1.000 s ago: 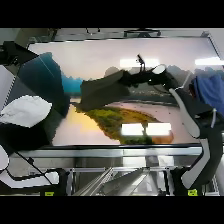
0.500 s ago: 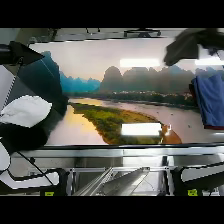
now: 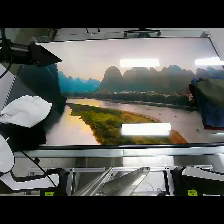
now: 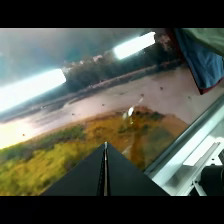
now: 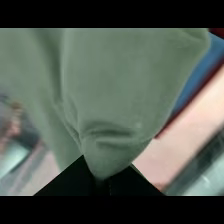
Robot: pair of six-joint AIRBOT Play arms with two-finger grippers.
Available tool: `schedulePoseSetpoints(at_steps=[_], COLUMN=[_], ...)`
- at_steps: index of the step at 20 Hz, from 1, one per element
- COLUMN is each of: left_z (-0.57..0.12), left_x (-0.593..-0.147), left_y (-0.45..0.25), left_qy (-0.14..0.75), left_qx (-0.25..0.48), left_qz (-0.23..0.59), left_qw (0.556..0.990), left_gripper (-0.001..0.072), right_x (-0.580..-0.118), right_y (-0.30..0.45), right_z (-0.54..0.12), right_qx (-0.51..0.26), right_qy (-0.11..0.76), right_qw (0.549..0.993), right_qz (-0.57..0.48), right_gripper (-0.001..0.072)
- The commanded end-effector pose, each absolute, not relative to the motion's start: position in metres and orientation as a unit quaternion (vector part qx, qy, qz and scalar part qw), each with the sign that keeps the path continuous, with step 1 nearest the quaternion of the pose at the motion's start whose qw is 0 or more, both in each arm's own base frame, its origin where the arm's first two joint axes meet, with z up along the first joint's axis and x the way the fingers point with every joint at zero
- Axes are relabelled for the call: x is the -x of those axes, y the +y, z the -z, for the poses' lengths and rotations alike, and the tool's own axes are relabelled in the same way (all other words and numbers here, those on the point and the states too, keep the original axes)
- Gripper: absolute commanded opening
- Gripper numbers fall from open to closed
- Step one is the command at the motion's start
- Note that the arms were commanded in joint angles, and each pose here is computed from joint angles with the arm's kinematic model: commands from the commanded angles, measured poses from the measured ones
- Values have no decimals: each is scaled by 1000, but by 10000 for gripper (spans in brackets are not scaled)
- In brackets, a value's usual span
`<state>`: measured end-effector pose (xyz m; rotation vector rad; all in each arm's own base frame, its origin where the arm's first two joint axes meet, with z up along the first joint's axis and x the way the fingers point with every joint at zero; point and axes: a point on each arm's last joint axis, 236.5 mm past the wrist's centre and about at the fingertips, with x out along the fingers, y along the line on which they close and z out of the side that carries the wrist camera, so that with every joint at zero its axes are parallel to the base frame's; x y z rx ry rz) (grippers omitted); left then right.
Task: Fold the shirts.
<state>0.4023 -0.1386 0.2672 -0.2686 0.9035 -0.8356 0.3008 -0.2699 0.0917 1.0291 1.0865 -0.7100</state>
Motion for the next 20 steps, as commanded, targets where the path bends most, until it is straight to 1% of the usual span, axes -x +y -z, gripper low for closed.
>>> schedulePoseSetpoints(at_steps=[1, 3, 4, 5, 6, 10, 12, 13, 14, 15, 16, 17, 19, 20], left_z=[-266, -265, -265, -265, -266, -270, -271, -272, -272, -274, -275, -276, -275, -273], left_x=[-395, -392, -391, -390, -391, -401, -405, -406, -408, -409, -412, -415, -415, -414], left_y=[-160, -168, -172, -176, -177, -172, -167, -163, -160, -156, -154, -150, -145, -145], left_qy=[428, 429, 430, 428, 426, 411, 408, 406, 405, 402, 397, 394, 397, 400], left_qx=[113, 110, 108, 107, 107, 116, 119, 121, 123, 127, 130, 133, 135, 135], left_qz=[412, 421, 424, 427, 427, 416, 411, 407, 404, 401, 397, 392, 388, 389], left_qw=[796, 792, 790, 789, 790, 803, 807, 809, 811, 814, 817, 820, 821, 818], left_gripper=[17, 17, 17, 17, 17, 17, 17, 17, 16, 16, 16, 15, 16, 16], right_x=[-233, -224, -220, -217, -215, -214, -236, -254, -274, -299, -322, -343, -379, -391], right_y=[-268, -262, -258, -255, -252, -245, -240, -235, -227, -217, -205, -191, -160, -140], right_z=[-39, -20, -13, -11, -12, -36, -56, -69, -83, -99, -113, -126, -149, -156], right_qx=[-471, -470, -470, -467, -456, -463, -475, -486, -497, -501, -500, -497, -467, -440], right_qy=[543, 563, 576, 585, 597, 605, 582, 565, 545, 523, 505, 486, 456, 453], right_qw=[603, 590, 580, 576, 582, 575, 599, 615, 633, 660, 684, 706, 753, 773], right_qz=[347, 339, 334, 327, 311, 300, 277, 258, 233, 199, 165, 135, 82, 63], right_gripper=[21, 32, 201, 516, 697, 694, 686, 632, 397, 178, 48, 20, 18, 18])
